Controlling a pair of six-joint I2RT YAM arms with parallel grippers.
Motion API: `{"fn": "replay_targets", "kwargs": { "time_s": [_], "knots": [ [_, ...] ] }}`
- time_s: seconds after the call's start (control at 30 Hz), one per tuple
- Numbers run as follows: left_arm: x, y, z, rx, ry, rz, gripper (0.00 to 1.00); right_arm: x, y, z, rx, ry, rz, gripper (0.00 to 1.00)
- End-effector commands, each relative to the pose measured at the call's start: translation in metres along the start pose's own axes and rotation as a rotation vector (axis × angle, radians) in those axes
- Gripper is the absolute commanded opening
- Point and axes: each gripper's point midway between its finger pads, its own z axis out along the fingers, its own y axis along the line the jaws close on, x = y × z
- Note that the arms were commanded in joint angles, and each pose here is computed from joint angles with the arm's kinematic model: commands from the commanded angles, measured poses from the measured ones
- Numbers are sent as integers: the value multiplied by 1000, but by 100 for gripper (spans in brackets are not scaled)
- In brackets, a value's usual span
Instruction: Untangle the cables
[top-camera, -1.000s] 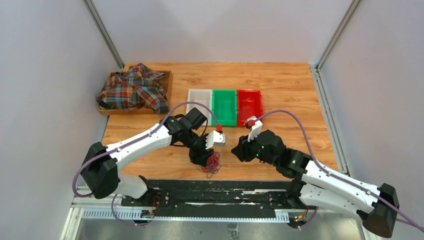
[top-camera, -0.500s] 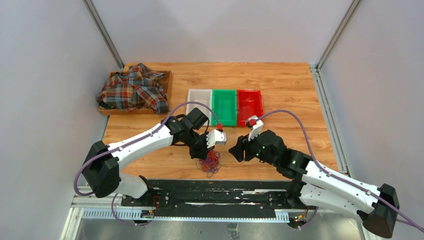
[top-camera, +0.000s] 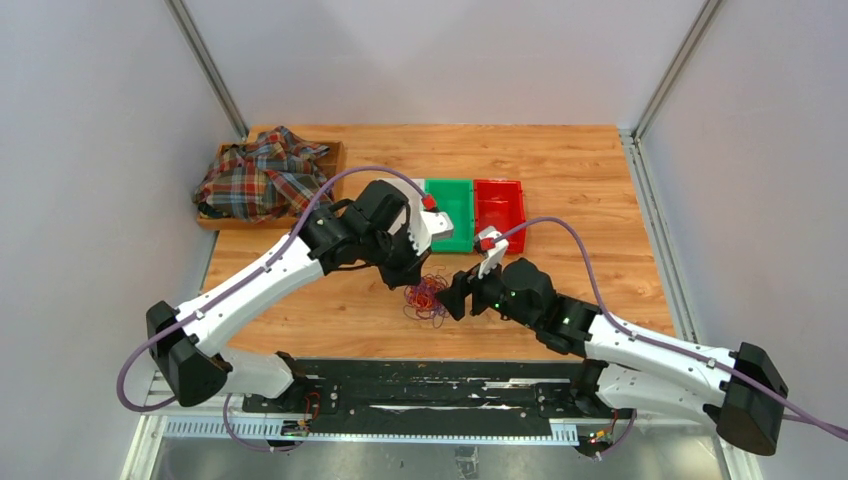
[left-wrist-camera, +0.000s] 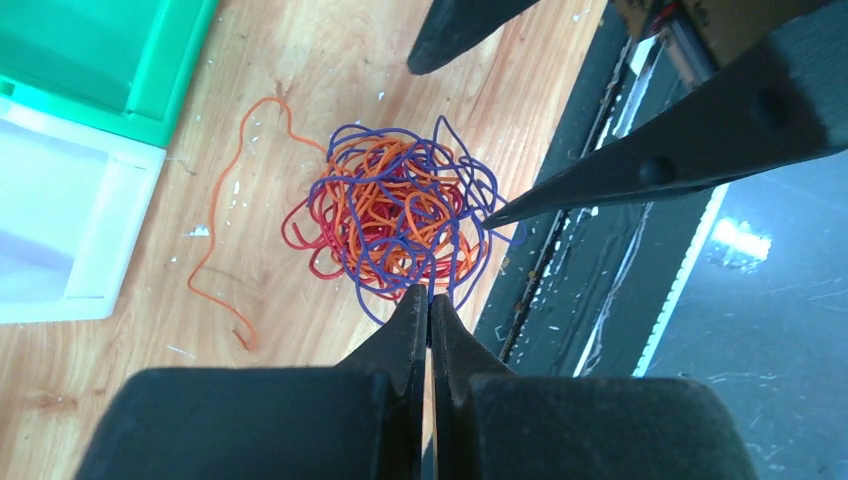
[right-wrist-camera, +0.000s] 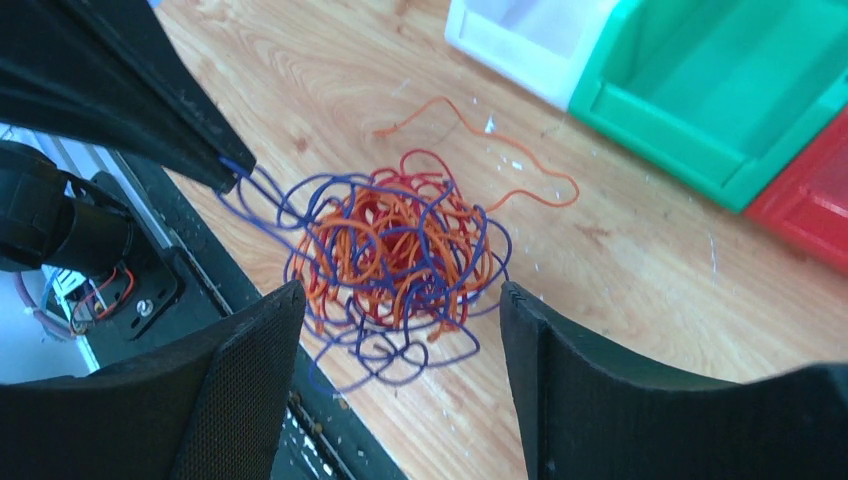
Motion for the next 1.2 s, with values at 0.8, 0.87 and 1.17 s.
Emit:
{"fn": "replay_targets", "kwargs": {
  "time_s": [0.8,0.87,1.17],
  "knots": [
    [-41,-28,-53,41,-138,2,1,-58,43,16,-165,-206,35,72],
    [-44,-30,-54,51,-145,5,1,-59,43,17,-170,-218,42,72],
    [-54,-45,-62,126,-175,-9,1,-78,49,28,-169,-270,48,72]
  ]
}}
